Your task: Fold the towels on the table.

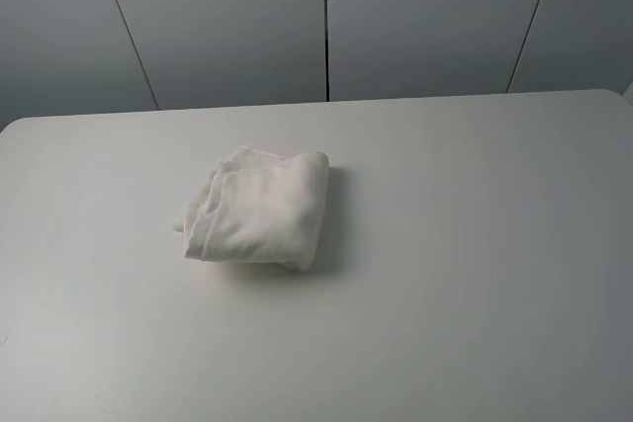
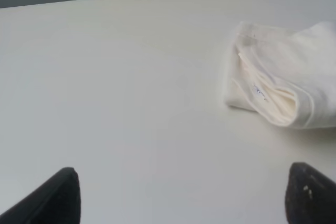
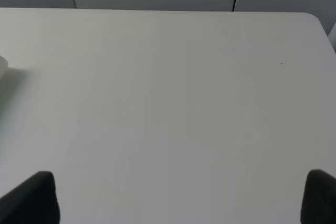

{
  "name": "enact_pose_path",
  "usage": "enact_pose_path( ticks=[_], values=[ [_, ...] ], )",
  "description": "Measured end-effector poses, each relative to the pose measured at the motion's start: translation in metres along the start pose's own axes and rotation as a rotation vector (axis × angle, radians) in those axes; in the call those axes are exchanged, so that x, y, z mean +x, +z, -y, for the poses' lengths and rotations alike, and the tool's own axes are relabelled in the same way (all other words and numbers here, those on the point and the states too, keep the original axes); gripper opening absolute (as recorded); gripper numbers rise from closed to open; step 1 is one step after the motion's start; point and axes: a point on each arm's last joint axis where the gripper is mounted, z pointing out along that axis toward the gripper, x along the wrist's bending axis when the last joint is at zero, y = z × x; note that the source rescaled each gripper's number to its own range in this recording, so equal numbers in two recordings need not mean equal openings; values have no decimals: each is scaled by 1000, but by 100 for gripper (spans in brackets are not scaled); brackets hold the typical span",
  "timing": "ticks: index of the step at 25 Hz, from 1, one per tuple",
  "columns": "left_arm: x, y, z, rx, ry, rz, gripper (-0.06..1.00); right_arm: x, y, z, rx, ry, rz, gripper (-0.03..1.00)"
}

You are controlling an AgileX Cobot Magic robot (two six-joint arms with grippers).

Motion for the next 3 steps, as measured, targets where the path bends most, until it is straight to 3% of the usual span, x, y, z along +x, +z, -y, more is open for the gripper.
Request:
enact_pose_path(
  ticks=[3],
  values=[
    [0,0,0,0,0,0,100,0,0,0,0,0,0,100]
  ],
)
